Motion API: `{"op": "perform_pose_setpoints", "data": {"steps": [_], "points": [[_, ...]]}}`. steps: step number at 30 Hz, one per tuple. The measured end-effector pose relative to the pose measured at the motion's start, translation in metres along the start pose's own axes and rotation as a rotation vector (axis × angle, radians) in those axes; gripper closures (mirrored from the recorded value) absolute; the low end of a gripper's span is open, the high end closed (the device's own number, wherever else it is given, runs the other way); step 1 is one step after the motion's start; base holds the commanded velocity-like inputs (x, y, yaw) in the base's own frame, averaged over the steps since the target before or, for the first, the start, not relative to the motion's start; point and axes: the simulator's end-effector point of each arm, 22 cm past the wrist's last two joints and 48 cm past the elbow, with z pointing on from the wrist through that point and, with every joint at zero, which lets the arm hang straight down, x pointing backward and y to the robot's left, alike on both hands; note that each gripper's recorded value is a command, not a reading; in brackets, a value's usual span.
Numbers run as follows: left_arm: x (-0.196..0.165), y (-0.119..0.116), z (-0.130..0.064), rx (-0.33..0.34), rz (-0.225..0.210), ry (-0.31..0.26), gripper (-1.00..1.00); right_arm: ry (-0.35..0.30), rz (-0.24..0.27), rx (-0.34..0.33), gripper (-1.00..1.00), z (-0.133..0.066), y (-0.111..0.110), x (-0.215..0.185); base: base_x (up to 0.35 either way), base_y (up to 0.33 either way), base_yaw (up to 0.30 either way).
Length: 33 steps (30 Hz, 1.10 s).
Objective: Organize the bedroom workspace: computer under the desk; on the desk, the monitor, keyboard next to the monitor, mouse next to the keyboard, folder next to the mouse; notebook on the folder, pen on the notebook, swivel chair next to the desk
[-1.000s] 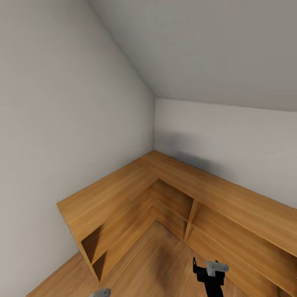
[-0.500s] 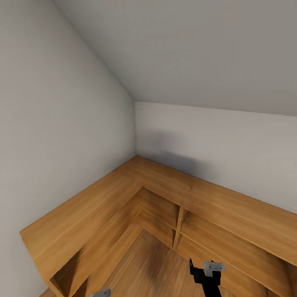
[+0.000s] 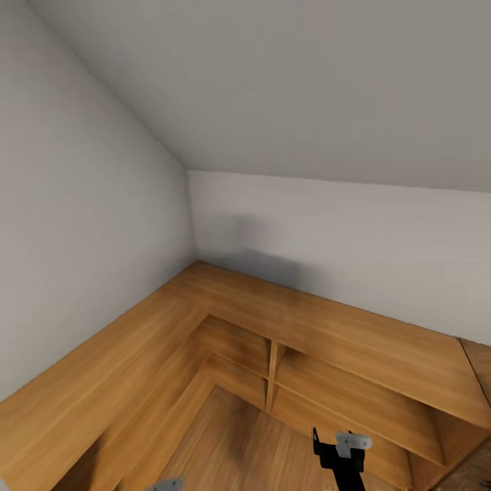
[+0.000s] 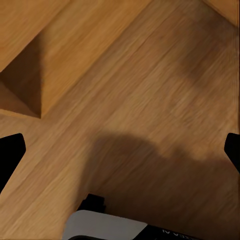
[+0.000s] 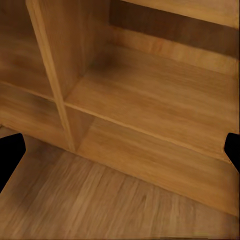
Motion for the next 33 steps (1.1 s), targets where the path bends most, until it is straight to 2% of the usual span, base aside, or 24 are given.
{"op": "perform_pose_setpoints", "data": {"steps": [4,7,15,27,33], "points": [[0.000,0.000,0.000,0.000,0.000,0.000,-1.00,0.014,0.003,0.001,-1.00,0.000,0.001,0.003,0.000,0.000,-0.299],[0.000,0.000,0.000,0.000,0.000,0.000,-1.00,0.046,0.001,-0.001,-1.00,0.000,0.005,0.010,0.000,0.000,-0.299],[0.000,0.000,0.000,0.000,0.000,0.000,-1.00,0.064,0.020,0.008,-1.00,-0.001,0.006,0.013,0.011,0.001,-0.300],[0.000,0.000,0.000,0.000,0.000,-0.001,-1.00,0.067,0.037,0.021,-1.00,-0.001,0.004,0.013,0.227,0.112,-0.300],[0.000,0.000,0.000,0.000,0.000,0.000,-1.00,0.071,0.058,0.036,-1.00,-0.001,0.001,0.014,0.051,0.033,-0.299]]}}
